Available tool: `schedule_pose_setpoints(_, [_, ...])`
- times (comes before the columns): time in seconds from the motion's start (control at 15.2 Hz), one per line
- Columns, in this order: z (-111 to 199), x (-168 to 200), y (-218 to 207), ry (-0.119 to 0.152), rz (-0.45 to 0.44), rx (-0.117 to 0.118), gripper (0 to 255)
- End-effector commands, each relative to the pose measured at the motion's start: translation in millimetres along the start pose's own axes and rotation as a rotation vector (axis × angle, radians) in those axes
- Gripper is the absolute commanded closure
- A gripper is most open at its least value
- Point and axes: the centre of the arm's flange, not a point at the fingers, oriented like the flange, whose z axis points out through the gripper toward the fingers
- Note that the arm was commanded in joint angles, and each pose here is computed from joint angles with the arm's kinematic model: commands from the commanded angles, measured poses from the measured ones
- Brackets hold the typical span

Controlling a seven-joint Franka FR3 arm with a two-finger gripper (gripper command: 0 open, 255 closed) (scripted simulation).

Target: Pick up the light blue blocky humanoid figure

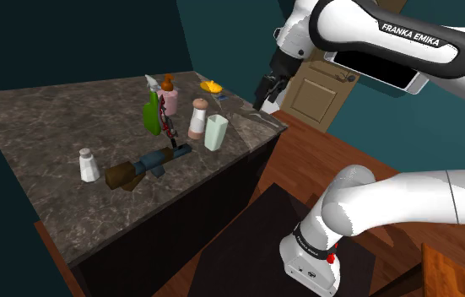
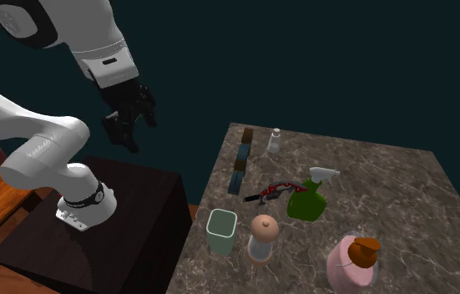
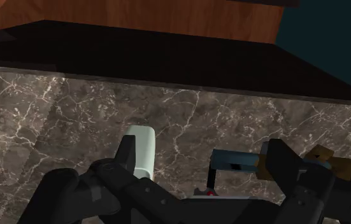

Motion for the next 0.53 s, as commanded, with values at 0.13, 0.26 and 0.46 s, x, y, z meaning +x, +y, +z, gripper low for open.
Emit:
schedule_pose_setpoints(0.13, [17,21,-2,-0.006,-0.095,0.008,0])
schedule_pose_setpoints(0.26, [33,42,-5,-0.012,-0.191,0.016,0])
schedule_pose_setpoints(0.46, [58,73,-15,-0.02,-0.334,0.028,0])
